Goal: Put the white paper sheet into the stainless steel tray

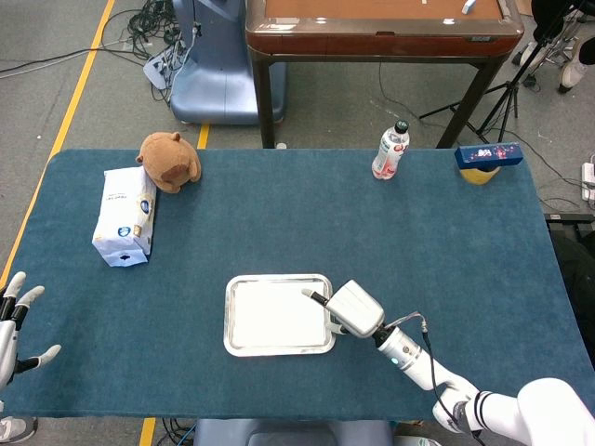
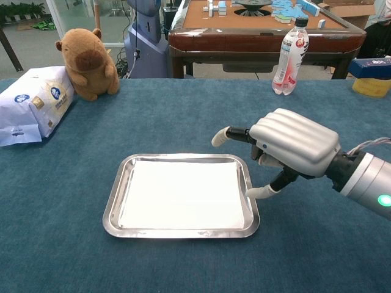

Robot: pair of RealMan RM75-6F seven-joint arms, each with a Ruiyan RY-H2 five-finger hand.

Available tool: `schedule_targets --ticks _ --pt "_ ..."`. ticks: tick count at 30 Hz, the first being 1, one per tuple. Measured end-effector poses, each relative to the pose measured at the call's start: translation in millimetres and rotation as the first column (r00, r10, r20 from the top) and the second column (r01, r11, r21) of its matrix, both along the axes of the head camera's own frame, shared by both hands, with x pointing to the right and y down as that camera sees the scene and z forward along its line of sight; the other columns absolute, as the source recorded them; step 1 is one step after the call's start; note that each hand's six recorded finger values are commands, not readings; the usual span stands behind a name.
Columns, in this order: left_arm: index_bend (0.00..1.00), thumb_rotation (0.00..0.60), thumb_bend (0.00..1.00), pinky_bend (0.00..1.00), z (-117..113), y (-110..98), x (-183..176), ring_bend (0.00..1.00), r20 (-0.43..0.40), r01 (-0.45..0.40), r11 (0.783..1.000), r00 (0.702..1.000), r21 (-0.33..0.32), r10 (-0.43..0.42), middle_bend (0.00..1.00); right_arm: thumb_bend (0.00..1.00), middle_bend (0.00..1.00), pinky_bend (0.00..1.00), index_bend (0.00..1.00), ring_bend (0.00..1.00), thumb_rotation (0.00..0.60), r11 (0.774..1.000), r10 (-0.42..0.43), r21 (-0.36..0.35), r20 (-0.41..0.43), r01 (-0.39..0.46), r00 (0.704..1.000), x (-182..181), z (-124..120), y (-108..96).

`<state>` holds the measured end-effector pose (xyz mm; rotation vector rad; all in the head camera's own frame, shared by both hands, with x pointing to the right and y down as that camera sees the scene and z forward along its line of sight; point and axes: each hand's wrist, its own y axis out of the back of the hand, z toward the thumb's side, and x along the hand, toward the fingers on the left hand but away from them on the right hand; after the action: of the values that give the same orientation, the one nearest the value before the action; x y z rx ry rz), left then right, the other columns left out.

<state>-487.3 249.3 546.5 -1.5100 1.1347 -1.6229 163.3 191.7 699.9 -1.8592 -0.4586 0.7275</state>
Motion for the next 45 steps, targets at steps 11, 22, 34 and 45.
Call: schedule_targets --ticks 11,22,34,45 --pt "0.18 0.600 0.00 0.32 -1 0 2 0.00 0.000 -0.008 1.000 1.000 0.005 0.008 0.00 0.00 1.00 1.00 0.40 0.98 0.600 0.997 0.042 0.065 -0.065 -0.037 0.997 32 -31 -13" --pt "0.18 0.600 0.00 0.32 -2 2 10 0.00 -0.003 -0.033 0.999 0.999 0.013 0.033 0.00 0.00 0.73 0.89 0.46 0.69 0.600 0.980 0.197 0.066 -0.362 -0.186 0.911 93 -79 -27" --pt "0.18 0.600 0.00 0.32 -3 4 18 0.00 -0.007 -0.062 0.998 0.998 0.025 0.062 0.00 0.00 0.65 0.51 0.46 0.50 0.600 0.904 0.416 0.121 -0.476 -0.411 0.775 163 -131 -11" --pt "0.18 0.600 0.00 0.32 -3 5 22 0.00 -0.008 -0.076 0.997 0.997 0.031 0.076 0.00 0.00 0.64 0.50 0.46 0.50 0.600 0.834 0.550 0.155 -0.318 -0.530 0.773 199 -159 9"
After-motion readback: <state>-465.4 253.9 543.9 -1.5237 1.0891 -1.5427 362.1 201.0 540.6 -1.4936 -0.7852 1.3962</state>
